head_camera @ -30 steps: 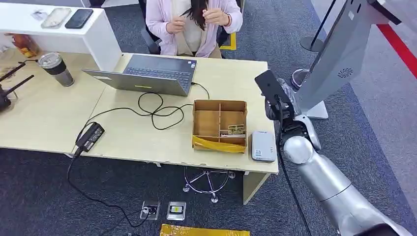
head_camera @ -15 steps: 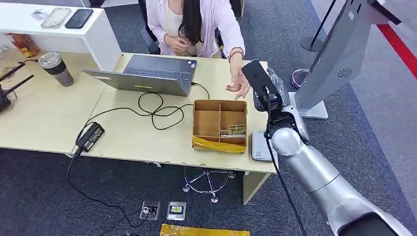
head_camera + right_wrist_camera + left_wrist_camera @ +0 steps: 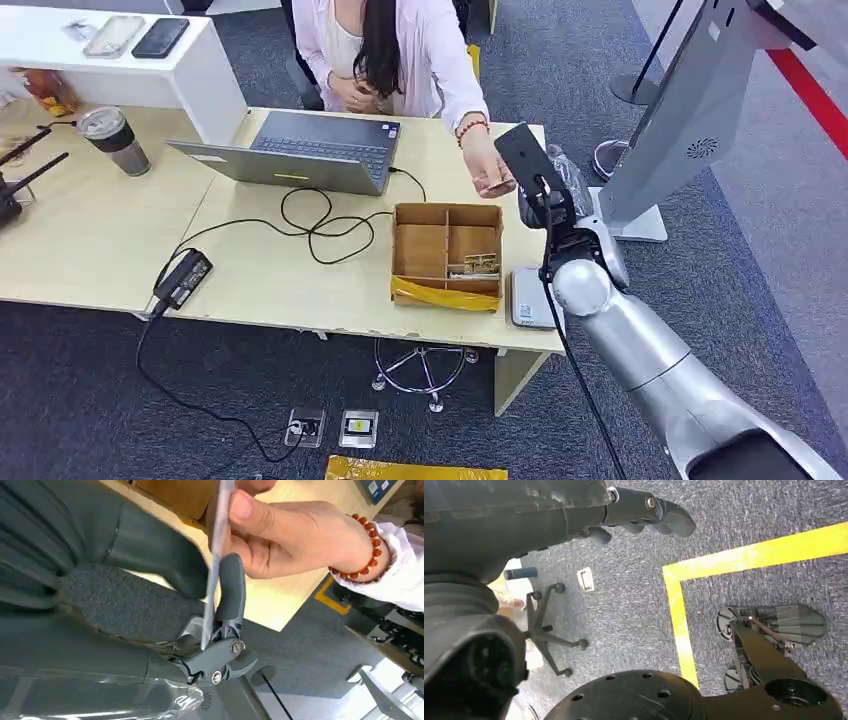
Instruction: Pass the card to the sensor for recognition and then transmit it.
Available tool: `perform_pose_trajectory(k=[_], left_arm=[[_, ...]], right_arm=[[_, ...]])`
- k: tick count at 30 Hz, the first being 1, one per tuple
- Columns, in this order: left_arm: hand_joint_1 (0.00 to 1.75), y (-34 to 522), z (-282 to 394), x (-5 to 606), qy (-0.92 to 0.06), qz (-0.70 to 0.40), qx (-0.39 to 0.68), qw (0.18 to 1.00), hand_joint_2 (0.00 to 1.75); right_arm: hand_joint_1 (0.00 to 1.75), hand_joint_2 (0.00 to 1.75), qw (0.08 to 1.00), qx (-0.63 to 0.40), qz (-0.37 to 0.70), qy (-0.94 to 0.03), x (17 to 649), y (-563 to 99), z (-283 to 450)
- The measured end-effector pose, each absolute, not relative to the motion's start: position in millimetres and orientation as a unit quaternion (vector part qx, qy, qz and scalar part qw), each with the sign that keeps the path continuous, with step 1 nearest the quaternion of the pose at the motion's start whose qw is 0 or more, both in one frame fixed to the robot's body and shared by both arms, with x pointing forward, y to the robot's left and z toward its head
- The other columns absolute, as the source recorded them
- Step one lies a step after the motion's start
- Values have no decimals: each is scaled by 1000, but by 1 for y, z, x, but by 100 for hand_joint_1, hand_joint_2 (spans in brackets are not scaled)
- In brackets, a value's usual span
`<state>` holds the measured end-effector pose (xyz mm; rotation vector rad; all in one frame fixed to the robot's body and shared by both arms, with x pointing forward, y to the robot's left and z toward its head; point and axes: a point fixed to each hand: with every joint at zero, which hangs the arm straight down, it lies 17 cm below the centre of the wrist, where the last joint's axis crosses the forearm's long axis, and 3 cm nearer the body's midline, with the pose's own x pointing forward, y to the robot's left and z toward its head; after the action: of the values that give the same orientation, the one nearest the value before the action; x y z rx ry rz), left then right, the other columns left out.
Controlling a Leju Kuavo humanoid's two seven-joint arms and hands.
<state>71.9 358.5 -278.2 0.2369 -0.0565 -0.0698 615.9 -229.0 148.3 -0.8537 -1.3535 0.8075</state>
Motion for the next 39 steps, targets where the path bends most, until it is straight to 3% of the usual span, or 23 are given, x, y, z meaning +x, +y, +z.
perform_pose_trajectory(k=[18,19,28,39], left_arm=[[0,359,-278,67,-14,-26,117,993,0],[0,358,-278,67,-13,-26,117,993,0],[0,359,-278,67,-13,-21,116,993,0],[0,359,-278,69,-19,-27,118,993,0]], right_arm=[[0,0,612,-356,363,-605,610,-227,136],[0,175,615,-355,363,-603,608,-228,132],[0,175,606,-356,387,-597,586,-221,119],[0,175,482,-426,485,-593,563,-170,134]])
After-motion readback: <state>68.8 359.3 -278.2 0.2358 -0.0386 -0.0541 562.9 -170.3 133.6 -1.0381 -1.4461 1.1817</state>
